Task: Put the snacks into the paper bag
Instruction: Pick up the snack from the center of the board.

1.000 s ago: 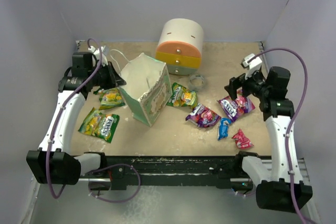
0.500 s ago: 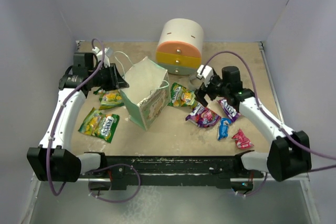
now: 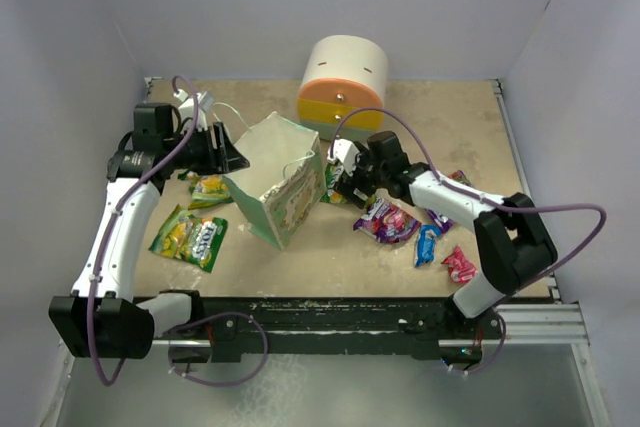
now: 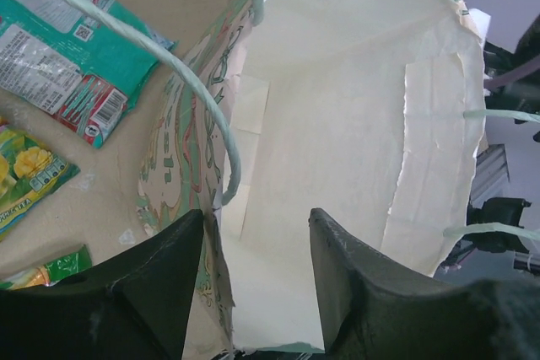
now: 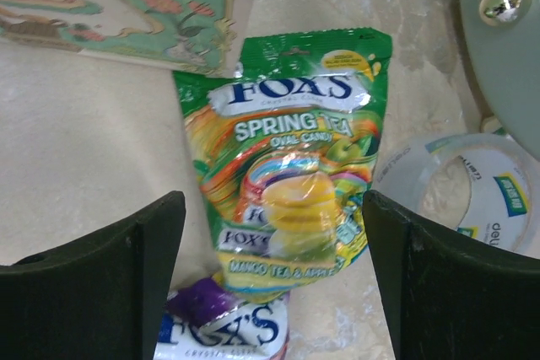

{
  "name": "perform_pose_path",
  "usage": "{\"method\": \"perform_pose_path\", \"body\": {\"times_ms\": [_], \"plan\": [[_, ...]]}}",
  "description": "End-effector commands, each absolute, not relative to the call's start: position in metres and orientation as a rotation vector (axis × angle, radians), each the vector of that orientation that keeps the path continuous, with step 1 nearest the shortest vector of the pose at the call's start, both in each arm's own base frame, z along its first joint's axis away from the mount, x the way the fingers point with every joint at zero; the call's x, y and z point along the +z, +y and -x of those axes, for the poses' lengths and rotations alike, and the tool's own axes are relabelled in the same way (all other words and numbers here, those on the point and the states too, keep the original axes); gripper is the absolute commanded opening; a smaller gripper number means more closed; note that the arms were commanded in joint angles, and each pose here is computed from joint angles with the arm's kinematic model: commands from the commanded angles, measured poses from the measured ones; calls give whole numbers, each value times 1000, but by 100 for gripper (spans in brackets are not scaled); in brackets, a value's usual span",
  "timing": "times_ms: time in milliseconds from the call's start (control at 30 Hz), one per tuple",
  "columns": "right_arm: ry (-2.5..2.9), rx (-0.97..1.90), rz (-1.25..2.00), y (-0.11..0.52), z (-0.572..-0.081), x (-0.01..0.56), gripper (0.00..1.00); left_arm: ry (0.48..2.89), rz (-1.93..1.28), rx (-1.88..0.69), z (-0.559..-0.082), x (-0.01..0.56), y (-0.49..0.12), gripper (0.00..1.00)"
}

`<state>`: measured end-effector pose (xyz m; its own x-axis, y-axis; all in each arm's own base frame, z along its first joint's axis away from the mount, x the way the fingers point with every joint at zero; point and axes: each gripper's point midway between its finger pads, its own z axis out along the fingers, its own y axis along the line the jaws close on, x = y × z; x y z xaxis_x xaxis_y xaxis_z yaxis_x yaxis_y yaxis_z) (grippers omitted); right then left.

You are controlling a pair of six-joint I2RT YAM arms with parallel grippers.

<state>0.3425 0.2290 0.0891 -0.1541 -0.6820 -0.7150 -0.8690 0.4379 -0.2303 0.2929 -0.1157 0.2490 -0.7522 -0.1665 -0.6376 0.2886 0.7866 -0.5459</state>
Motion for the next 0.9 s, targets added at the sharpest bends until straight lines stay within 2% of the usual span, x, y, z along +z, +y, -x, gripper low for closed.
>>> {"method": "perform_pose_path", "body": {"times_ms": [0,233,433,733,867], "plan": [[1861,197,1285,232,-372,105,86,2175,-184,-874,-292,269,-122,58],[1960,196,1354,223,-360,77,81,2174,-226,-941,-286,267,-129,58],[2007,199,1371,216,-351,71,71,2182,-234,-965,-283,263,-132,56],[2068,178,1323,194,-346,76,52,2208,-245,-1036,-276,257,-142,51],[2110,160,1284,176,-344,79,48,2215,-251,-1072,-273,255,-148,50]]}}
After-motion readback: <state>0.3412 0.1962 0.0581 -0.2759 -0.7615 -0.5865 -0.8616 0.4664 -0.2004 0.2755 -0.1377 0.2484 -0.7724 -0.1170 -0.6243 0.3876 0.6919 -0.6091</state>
